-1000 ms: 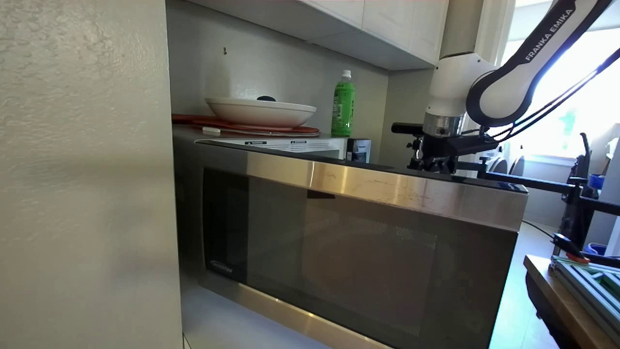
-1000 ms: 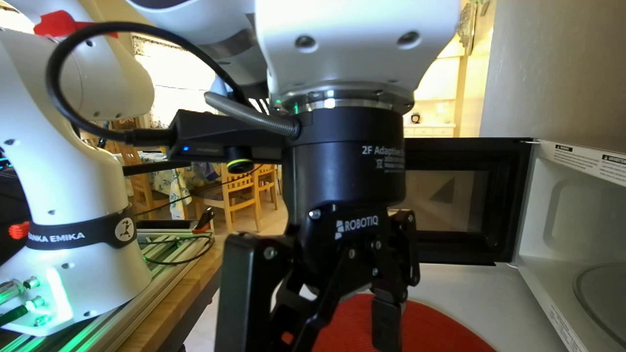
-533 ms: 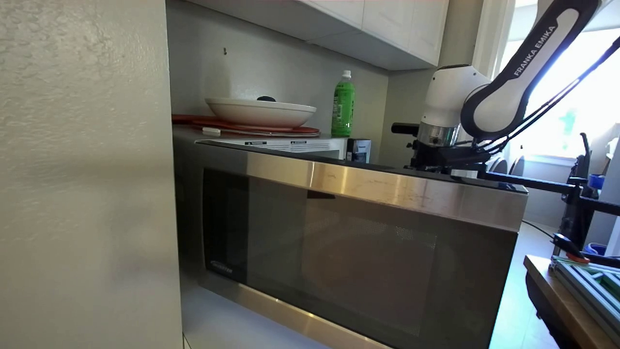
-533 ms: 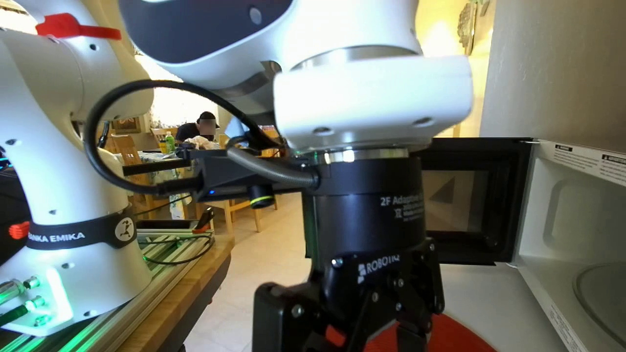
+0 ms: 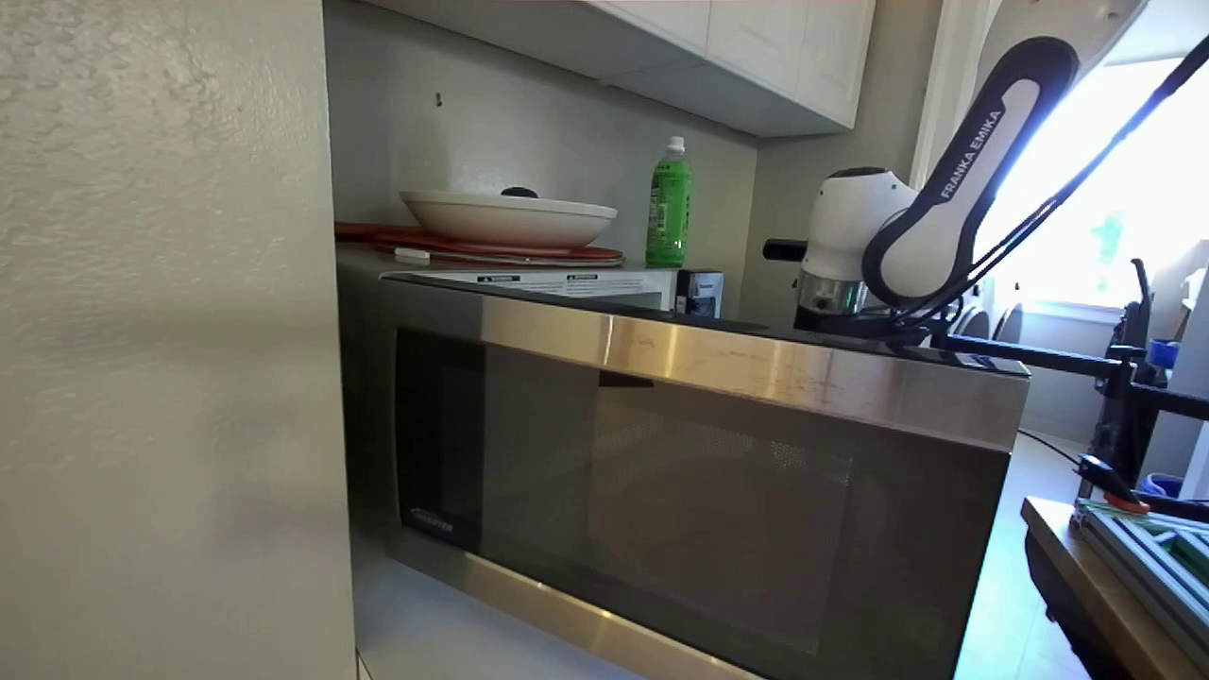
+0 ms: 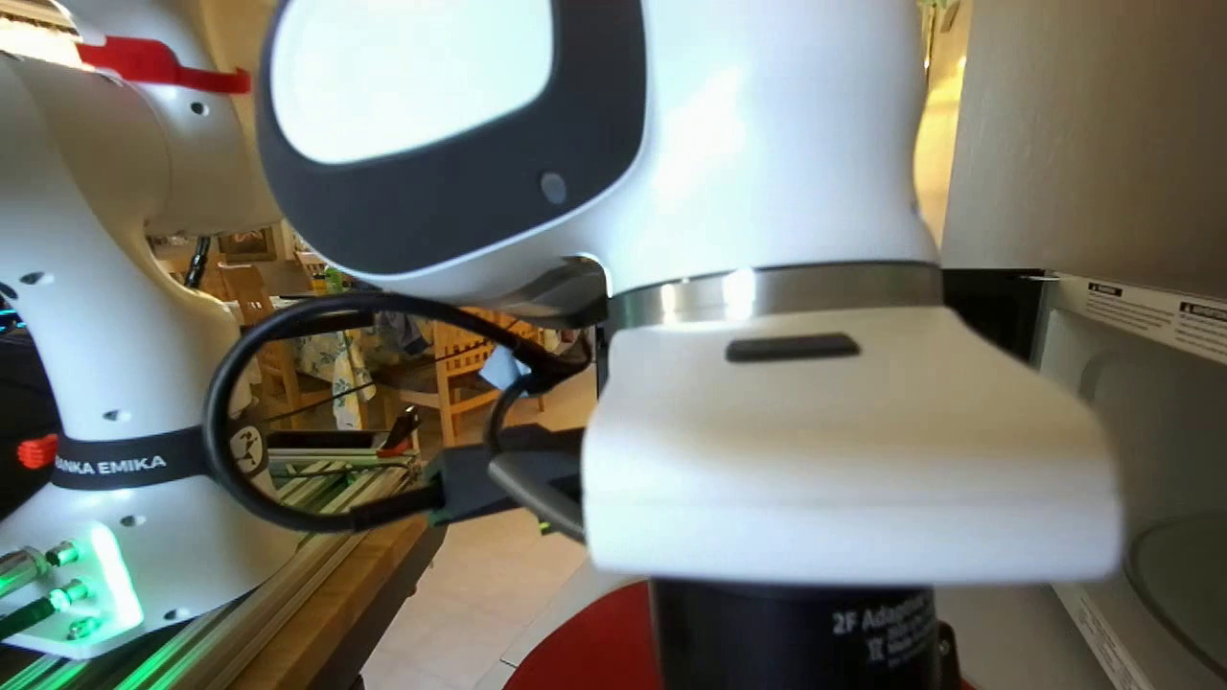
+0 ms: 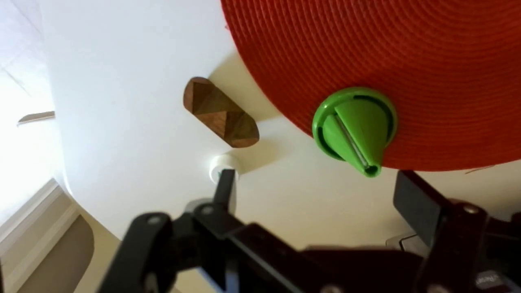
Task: Place the green cone shaped object on the far left side of the red mat in front of the microwave
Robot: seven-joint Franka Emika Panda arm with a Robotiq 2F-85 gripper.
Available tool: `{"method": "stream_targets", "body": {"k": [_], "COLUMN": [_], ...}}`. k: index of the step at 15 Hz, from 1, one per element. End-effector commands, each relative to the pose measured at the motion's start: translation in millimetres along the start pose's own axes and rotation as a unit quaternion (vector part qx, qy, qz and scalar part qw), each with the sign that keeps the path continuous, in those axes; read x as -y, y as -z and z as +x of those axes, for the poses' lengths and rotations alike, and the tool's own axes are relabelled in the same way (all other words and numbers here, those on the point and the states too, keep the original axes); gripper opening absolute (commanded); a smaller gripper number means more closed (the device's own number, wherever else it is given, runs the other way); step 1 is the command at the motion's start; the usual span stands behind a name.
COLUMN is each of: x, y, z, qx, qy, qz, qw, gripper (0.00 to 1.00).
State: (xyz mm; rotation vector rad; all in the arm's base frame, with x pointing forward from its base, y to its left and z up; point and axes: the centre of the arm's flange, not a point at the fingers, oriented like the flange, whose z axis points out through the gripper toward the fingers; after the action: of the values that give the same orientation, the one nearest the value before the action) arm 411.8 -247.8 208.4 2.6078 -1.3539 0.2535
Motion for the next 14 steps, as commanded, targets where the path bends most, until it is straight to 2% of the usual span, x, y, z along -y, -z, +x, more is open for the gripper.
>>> {"method": "stream_targets", "body": {"k": [1, 6, 14], "x": [9.6, 20.6, 27.6], "y": [-19.7, -30.1, -45.2], "z": [5.6, 9.7, 14.2], "qx": [0.002, -0.008, 0.002], "qy": [-0.033, -0.062, -0.088], "qz": [0.003, 0.024, 0.022], "qw": [0.9994, 0.9978, 0.9959], "gripper": [1.00, 1.00, 1.00]}}
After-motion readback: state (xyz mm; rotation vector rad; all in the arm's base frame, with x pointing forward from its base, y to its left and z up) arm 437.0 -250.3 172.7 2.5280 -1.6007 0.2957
